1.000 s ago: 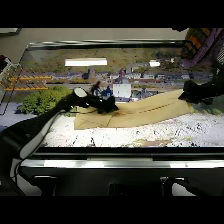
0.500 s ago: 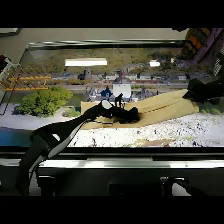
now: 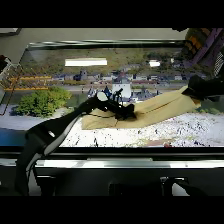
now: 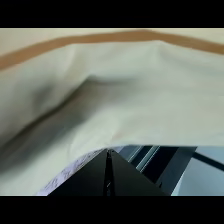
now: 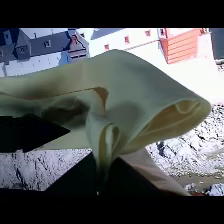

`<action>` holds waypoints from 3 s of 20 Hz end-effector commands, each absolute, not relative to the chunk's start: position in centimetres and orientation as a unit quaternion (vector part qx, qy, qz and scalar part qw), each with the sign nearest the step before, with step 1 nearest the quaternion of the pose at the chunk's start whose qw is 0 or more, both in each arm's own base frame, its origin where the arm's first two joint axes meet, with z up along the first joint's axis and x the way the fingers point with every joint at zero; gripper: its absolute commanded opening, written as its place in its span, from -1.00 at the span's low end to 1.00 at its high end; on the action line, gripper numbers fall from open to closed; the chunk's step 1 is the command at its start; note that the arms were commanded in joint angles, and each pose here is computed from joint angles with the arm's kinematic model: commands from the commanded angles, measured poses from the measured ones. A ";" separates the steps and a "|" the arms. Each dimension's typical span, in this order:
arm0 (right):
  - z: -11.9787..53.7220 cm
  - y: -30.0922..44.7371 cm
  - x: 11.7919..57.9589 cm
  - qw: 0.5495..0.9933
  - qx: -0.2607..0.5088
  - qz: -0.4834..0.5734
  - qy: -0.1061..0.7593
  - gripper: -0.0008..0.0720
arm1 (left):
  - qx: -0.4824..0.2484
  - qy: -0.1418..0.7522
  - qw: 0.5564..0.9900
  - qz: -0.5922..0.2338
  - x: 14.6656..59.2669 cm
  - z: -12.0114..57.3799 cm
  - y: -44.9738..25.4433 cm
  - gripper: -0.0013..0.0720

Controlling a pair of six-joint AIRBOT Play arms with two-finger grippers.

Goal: Fold the clothes and pants, and hang the long-sleeved shirts on hangers.

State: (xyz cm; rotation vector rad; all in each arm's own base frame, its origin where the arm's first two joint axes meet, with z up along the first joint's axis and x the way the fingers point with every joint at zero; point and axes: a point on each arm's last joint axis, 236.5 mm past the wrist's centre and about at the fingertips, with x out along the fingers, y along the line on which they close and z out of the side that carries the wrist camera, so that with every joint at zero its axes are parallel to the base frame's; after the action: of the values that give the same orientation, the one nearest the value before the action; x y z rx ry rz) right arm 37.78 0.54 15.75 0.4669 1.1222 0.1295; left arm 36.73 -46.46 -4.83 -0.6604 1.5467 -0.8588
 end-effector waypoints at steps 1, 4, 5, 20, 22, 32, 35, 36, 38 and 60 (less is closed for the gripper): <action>16.5 4.6 38.7 0.825 0.209 0.110 0.513 -0.91 | -0.200 0.674 0.621 -0.345 38.6 -1.4 -37.7 -0.92; 16.2 10.5 39.3 0.818 0.205 0.149 0.517 -0.91 | -0.170 0.652 0.673 -0.306 41.1 4.0 -29.0 -0.92; 16.0 12.5 39.4 0.815 0.203 0.162 0.518 -0.91 | -0.161 0.645 0.690 -0.287 41.6 5.6 -25.9 -0.92; 8.4 34.7 40.1 0.771 0.239 0.262 0.529 -0.91 | -0.170 0.578 0.791 -0.106 41.5 14.8 -4.8 -0.92; 7.7 35.7 40.0 0.765 0.245 0.263 0.534 -0.91 | -0.170 0.578 0.791 -0.106 41.5 14.8 -4.8 -0.92; 4.5 39.8 39.8 0.746 0.276 0.269 0.542 -0.89 | -0.171 0.578 0.791 -0.105 41.6 14.7 -4.8 -0.92; 4.7 41.4 39.1 0.738 0.290 0.279 0.541 -0.18 | -0.171 0.578 0.791 -0.105 41.6 14.8 -4.8 -0.92; 5.1 41.6 39.0 0.736 0.295 0.282 0.541 -0.10 | -0.173 0.578 0.790 -0.104 41.6 14.8 -4.8 -0.92; 6.0 42.2 38.4 0.725 0.311 0.290 0.542 0.41 | -0.178 0.579 0.789 -0.102 41.6 14.8 -4.9 -0.92; -5.6 12.5 40.7 0.672 0.346 0.187 0.627 0.50 | -0.163 0.578 0.790 -0.119 41.4 14.8 -5.4 -0.92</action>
State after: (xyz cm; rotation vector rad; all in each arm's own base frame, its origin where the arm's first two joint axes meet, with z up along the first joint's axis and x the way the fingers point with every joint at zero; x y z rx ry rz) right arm 41.73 11.63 -1.83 0.7483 1.3526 0.3914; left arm 41.43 -5.36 14.82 -0.3600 1.2477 -0.2493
